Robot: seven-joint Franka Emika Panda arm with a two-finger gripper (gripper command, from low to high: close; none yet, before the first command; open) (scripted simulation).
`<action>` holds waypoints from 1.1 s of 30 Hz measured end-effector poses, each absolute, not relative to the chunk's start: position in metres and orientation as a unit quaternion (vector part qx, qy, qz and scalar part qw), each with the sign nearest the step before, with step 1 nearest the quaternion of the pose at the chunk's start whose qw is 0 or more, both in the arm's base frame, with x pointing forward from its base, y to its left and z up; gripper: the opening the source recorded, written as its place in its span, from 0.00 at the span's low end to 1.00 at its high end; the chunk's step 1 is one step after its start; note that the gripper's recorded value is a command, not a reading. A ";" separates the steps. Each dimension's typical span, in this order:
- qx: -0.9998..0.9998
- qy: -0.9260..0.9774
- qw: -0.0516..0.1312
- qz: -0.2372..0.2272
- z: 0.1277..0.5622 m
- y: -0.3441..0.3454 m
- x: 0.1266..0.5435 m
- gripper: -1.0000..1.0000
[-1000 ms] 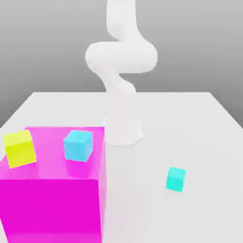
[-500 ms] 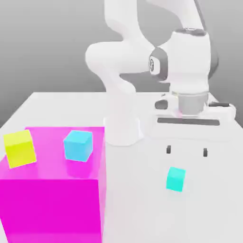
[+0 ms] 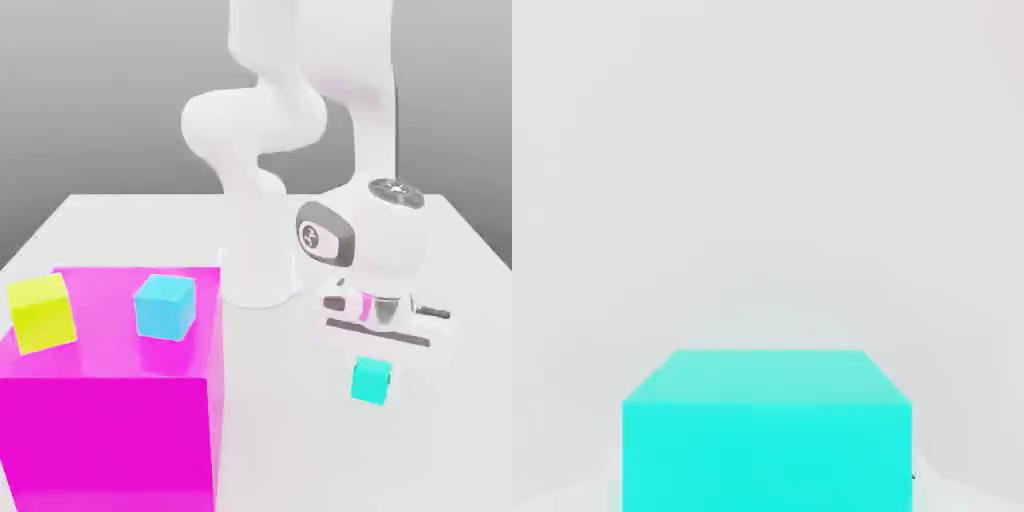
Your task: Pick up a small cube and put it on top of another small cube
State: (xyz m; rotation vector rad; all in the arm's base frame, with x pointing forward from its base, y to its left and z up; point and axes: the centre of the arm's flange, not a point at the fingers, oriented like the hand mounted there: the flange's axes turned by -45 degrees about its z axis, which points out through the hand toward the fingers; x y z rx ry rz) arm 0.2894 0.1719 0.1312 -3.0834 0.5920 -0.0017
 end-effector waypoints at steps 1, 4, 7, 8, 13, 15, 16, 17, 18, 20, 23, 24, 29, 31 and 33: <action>-0.982 0.189 0.001 -0.001 0.137 0.172 0.290 0.00; -0.982 0.189 0.001 -0.001 0.159 0.173 0.291 0.00; -0.982 0.188 0.000 -0.001 0.183 0.172 0.290 0.00; -0.984 0.180 0.000 -0.002 0.189 0.174 0.289 0.00; -0.986 0.167 0.000 -0.006 0.228 0.145 0.357 0.00; -0.986 0.166 -0.001 -0.008 0.248 0.123 0.389 0.00; -0.986 0.165 -0.002 -0.009 0.259 0.110 0.404 0.00; -0.986 0.165 -0.004 -0.010 0.271 0.096 0.418 0.00; -0.986 0.164 -0.005 -0.011 0.283 0.081 0.431 0.00; -0.986 0.163 -0.008 -0.012 0.309 0.049 0.454 0.00; -0.985 0.170 -0.012 -0.013 0.351 -0.010 0.478 0.00; -0.984 0.179 -0.013 -0.012 0.366 -0.034 0.483 0.00; -0.969 0.247 -0.012 -0.007 0.442 -0.159 0.472 0.00; -0.952 0.307 -0.003 -0.003 0.458 -0.203 0.450 0.00; -0.944 0.330 0.002 -0.001 0.440 -0.218 0.442 0.00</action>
